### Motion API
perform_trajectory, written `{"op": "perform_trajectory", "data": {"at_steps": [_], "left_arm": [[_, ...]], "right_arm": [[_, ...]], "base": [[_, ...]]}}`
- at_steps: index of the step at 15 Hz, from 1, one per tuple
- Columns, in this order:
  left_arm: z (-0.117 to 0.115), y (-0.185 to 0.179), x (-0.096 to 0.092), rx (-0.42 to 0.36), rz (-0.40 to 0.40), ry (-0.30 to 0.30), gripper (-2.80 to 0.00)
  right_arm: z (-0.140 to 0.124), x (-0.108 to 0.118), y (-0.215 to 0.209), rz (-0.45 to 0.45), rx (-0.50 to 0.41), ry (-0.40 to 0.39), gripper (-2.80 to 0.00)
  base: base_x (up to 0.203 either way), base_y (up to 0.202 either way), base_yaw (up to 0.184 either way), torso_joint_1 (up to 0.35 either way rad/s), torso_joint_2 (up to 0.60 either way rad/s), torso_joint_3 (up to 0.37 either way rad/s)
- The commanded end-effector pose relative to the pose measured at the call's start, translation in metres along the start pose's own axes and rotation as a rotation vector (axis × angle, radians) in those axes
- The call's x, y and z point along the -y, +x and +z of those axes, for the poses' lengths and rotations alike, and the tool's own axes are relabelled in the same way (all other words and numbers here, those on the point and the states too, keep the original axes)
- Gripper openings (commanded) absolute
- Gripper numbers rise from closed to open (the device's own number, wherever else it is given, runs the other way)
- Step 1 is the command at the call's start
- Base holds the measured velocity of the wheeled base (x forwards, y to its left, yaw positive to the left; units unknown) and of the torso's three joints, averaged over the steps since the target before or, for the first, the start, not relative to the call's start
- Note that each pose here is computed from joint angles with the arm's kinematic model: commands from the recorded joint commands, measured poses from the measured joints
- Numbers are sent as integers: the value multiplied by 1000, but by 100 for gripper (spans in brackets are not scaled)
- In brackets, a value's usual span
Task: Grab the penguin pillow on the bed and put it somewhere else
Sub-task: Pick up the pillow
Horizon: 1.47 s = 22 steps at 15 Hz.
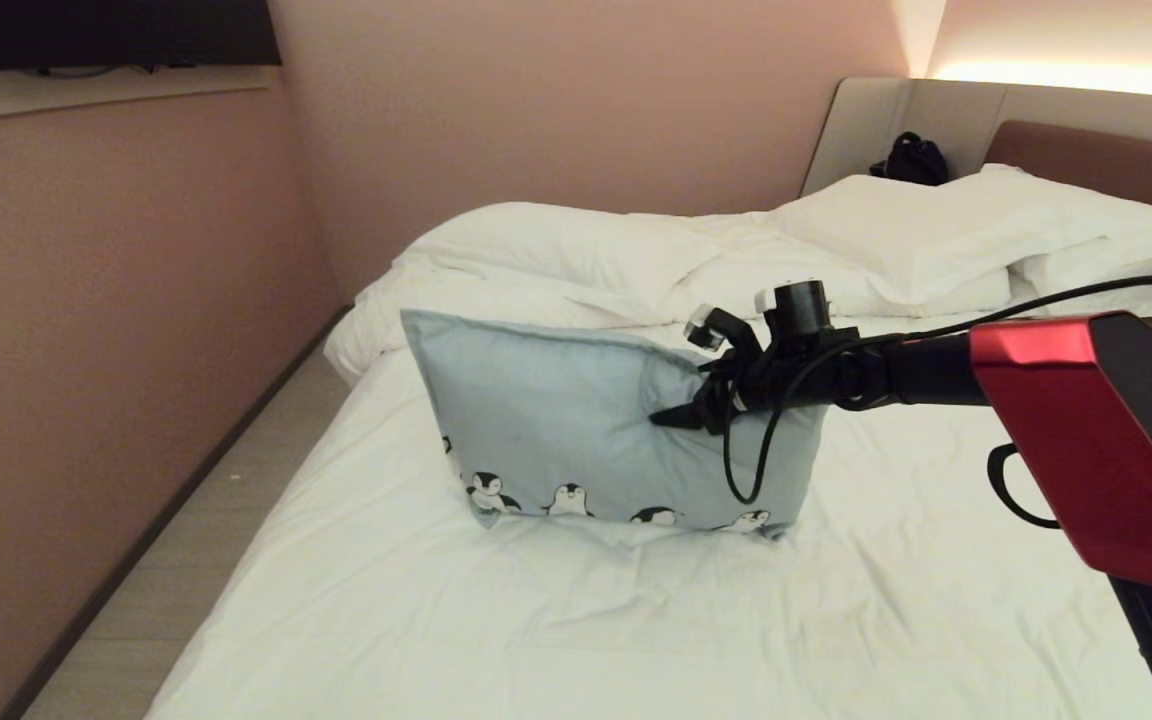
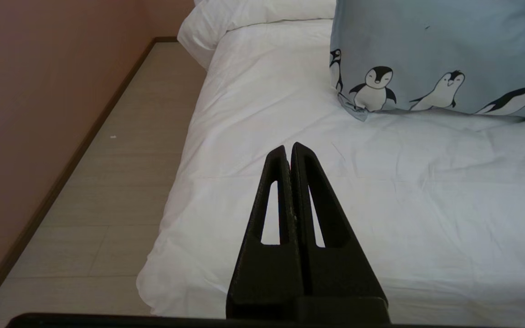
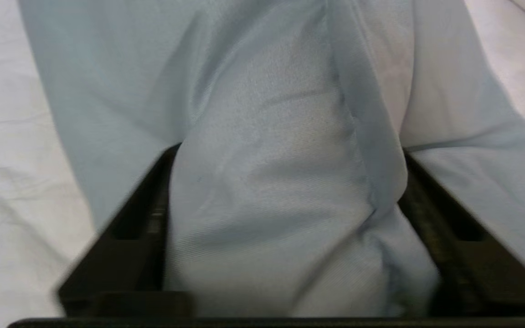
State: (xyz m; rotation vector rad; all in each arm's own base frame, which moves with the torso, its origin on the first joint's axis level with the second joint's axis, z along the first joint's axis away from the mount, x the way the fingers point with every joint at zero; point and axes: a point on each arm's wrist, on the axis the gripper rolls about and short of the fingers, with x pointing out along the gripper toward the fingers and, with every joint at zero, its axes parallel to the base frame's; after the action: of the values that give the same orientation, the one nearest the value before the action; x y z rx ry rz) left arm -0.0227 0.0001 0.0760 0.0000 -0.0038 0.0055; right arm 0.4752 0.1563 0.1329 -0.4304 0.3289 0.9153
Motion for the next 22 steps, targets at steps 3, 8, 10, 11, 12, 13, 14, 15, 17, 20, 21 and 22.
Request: {"op": "perform_trajectory", "data": {"at_steps": [3, 8, 10, 11, 12, 13, 14, 15, 17, 20, 21, 22], "left_arm": [[0, 0, 0, 1, 1, 0, -280], [0, 0, 0, 1, 1, 0, -280], [0, 0, 0, 1, 1, 0, -280], [0, 0, 0, 0, 1, 0, -280], [0, 0, 0, 1, 1, 0, -280], [0, 0, 0, 0, 1, 0, -280], [0, 0, 0, 1, 1, -2, -280], [0, 0, 0, 1, 1, 0, -280], [0, 0, 0, 1, 1, -2, -280], [0, 0, 0, 1, 1, 0, -280], [0, 0, 0, 1, 1, 0, -280], [0, 0, 0, 1, 1, 0, -280]], "right_arm": [[0, -3, 3, 21, 4, -4, -280], [8, -8, 1, 30, 17, -7, -280], [17, -8, -7, 23, 34, -8, -280], [22, -8, -10, 19, 43, -1, -280], [27, -8, -15, 15, 54, 21, -280], [31, -8, -18, 12, 62, 33, -280], [39, -8, -26, 3, 78, 48, -280], [44, -8, -31, -2, 89, 57, -280], [65, -9, -52, -24, 133, 68, -280], [90, -11, -79, -54, 188, 119, -280], [102, -13, -93, -63, 215, 137, -280], [110, -15, -103, -69, 237, 171, -280]], "base": [[0, 0, 0, 0, 0, 0], [0, 0, 0, 0, 0, 0], [0, 0, 0, 0, 0, 0], [0, 0, 0, 0, 0, 0], [0, 0, 0, 0, 0, 0], [0, 0, 0, 0, 0, 0], [0, 0, 0, 0, 0, 0], [0, 0, 0, 0, 0, 0], [0, 0, 0, 0, 0, 0], [0, 0, 0, 0, 0, 0], [0, 0, 0, 0, 0, 0], [0, 0, 0, 0, 0, 0]]}}
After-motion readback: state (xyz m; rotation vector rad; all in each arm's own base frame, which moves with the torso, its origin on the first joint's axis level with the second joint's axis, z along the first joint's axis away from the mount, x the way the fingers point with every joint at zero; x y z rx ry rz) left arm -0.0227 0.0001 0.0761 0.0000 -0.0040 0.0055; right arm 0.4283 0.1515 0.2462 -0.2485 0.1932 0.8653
